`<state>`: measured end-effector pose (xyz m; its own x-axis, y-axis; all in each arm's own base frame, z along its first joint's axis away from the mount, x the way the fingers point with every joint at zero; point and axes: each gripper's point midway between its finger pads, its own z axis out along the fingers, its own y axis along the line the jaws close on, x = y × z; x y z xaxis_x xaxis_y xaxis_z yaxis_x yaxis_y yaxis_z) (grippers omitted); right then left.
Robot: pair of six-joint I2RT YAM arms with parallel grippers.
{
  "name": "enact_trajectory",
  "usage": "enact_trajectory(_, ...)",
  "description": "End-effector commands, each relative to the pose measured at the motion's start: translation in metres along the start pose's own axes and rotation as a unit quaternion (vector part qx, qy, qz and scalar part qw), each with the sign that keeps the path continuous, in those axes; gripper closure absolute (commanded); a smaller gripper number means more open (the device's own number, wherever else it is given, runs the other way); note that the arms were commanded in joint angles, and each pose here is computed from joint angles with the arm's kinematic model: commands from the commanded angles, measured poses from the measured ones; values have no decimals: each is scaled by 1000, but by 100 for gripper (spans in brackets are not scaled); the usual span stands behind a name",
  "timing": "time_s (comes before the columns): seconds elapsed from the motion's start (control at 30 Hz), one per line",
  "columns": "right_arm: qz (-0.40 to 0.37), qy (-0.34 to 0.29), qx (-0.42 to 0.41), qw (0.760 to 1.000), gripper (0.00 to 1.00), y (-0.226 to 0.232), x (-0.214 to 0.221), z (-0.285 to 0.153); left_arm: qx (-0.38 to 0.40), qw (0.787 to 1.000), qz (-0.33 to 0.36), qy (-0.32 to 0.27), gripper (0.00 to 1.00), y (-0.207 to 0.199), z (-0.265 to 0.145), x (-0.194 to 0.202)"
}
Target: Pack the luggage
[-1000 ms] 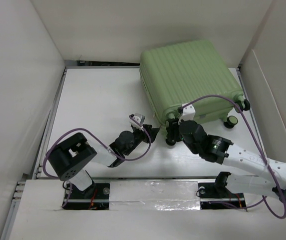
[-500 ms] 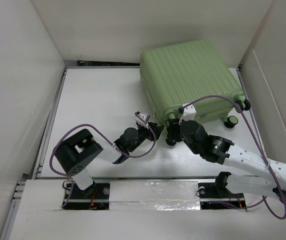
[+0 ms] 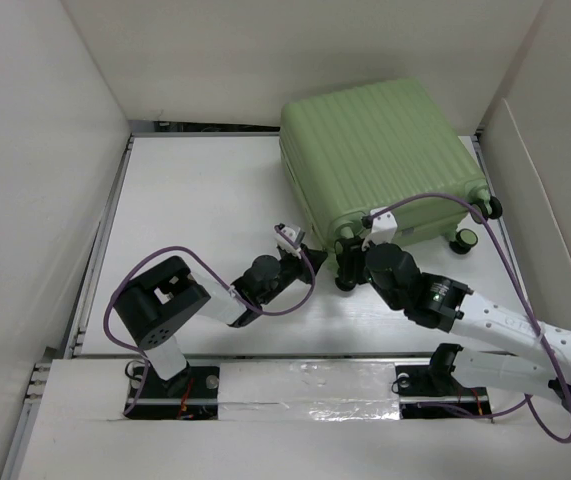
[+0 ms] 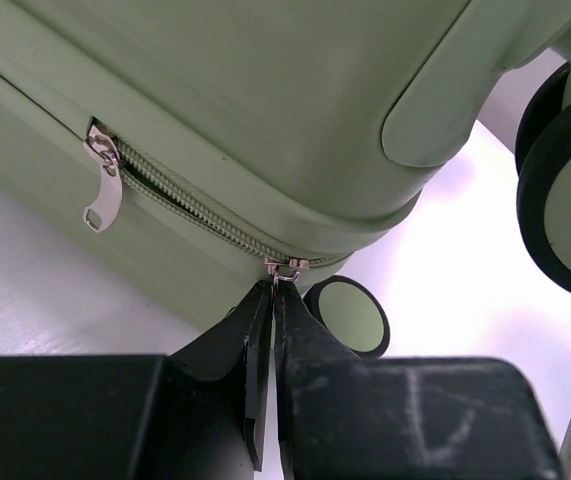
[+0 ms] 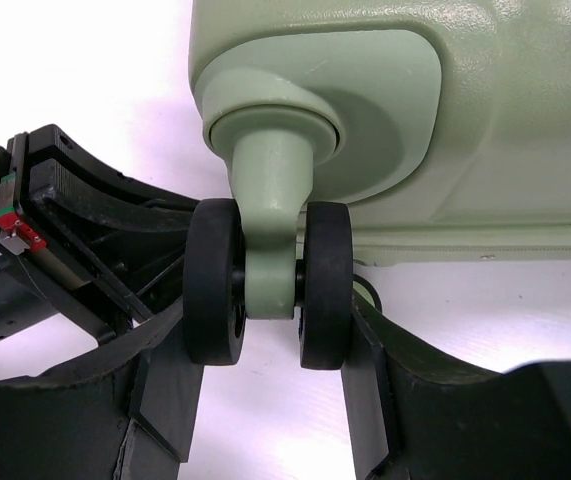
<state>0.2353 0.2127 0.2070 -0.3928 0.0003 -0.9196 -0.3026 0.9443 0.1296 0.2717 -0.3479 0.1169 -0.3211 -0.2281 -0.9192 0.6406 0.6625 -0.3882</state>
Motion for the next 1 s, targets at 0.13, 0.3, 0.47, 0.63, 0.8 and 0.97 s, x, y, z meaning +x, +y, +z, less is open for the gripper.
enact_trajectory(0.13,51,-75,-15,996,100,0,-43,-19,-91,995,29,-38,100,36,-6,-31)
enact_trajectory(0.3,51,-73,-29,996,100,0,-40,-24,-149,987,40,-42,100,79,-14,-43)
enact_trajectory(0.47,45,-71,-42,996,100,5,-40,-28,-163,984,35,-55,100,104,-4,-62)
enact_trajectory(0.63,32,-69,-61,995,100,18,-41,-28,-191,979,14,-75,100,119,-5,-77)
enact_trajectory(0.8,22,-72,-87,993,100,37,-43,-31,-186,979,-13,-84,74,129,-13,-87)
enact_trajectory(0.97,3,-72,-127,989,100,70,-49,-37,-171,974,-63,-135,23,111,-49,-112)
